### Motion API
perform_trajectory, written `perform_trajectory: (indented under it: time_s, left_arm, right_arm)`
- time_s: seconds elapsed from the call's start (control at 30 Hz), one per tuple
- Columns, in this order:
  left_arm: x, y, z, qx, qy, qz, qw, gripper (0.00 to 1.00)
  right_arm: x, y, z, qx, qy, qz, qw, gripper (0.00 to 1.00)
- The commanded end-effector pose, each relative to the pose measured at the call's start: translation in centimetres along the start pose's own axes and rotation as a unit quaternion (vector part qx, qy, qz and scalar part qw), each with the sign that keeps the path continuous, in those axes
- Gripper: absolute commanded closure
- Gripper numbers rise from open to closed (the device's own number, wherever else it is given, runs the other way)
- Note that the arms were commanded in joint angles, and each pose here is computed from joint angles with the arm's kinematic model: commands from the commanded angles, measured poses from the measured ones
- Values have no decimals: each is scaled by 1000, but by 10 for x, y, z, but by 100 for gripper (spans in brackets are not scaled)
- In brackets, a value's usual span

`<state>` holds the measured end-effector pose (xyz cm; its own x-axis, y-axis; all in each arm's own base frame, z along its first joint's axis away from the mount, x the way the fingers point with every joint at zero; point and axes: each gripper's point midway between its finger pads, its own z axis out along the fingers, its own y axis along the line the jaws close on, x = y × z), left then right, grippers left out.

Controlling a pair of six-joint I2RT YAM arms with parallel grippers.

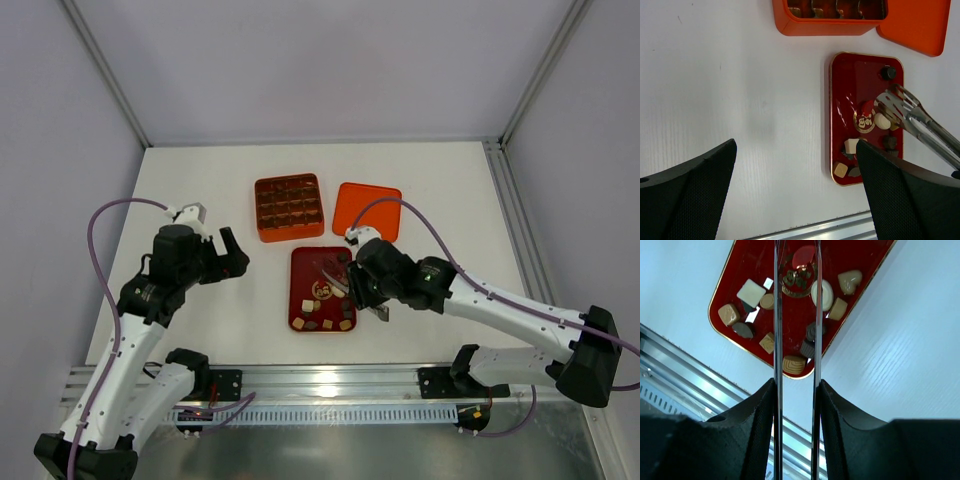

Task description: Pack the chocolate

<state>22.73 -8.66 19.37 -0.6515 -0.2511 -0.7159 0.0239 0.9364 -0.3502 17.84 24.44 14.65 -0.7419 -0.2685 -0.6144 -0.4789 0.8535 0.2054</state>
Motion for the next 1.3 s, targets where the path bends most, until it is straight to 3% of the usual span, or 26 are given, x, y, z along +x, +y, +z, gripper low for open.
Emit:
perform_trajectory:
  time_s: [0.0,0.33,1.27]
  left_arm:
    - [-8,-3,-2,4,-18,-1,1000,0]
    - [-7,-2,-1,3,-16,-1,1000,0]
    - [-7,-2,-2,4,-18,-1,1000,0]
  right_arm:
    - [5,9,-4,-7,-18,29,999,59]
    - [23,7,5,-2,0,34,999,59]
    - [22,15,22,-9,16,26,999,59]
